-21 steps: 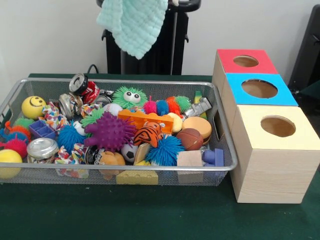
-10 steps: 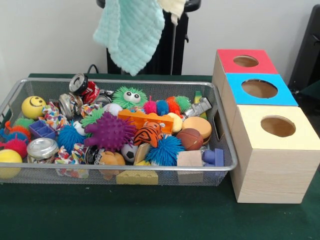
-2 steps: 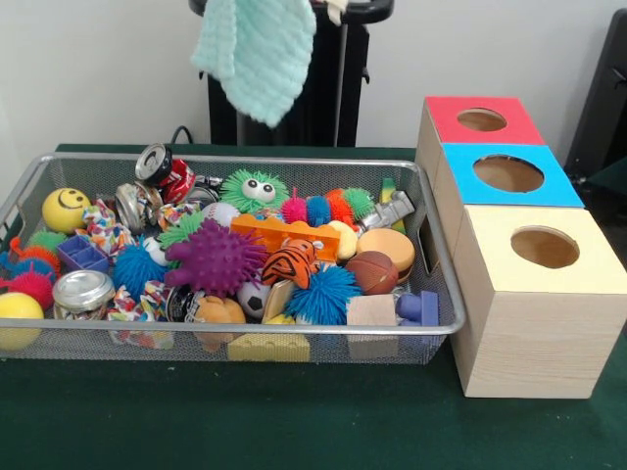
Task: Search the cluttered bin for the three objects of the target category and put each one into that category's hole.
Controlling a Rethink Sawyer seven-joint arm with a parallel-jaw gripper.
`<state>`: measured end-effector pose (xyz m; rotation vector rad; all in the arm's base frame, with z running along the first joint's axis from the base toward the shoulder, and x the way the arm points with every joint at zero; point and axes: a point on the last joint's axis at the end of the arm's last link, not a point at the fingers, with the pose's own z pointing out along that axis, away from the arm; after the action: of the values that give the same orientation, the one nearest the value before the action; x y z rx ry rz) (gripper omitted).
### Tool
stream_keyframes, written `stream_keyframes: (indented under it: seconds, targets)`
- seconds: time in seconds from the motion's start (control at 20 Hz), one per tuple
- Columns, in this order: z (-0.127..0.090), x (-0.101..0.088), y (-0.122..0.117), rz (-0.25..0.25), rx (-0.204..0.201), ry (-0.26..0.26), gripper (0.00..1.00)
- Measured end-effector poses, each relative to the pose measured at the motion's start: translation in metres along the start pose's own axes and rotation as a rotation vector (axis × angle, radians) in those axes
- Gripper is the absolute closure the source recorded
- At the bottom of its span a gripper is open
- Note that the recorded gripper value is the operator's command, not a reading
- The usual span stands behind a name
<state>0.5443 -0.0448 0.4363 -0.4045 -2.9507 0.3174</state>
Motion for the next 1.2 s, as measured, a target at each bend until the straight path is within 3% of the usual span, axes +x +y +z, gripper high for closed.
stream_keyframes:
  seconds: [0.15, 0.2, 0.55, 0.85, 1.2]
  targets:
    - [-0.013, 0.019, -0.014, 0.020, 0.016, 0.006, 1.00]
    - [-0.022, 0.034, -0.021, 0.032, 0.025, 0.030, 1.00]
    - [-0.044, 0.075, -0.029, 0.052, 0.024, 0.104, 1.00]
    - [-0.057, 0.099, -0.036, 0.070, 0.012, 0.073, 1.00]
    - [-0.047, 0.118, -0.052, 0.107, -0.003, 0.058, 1.00]
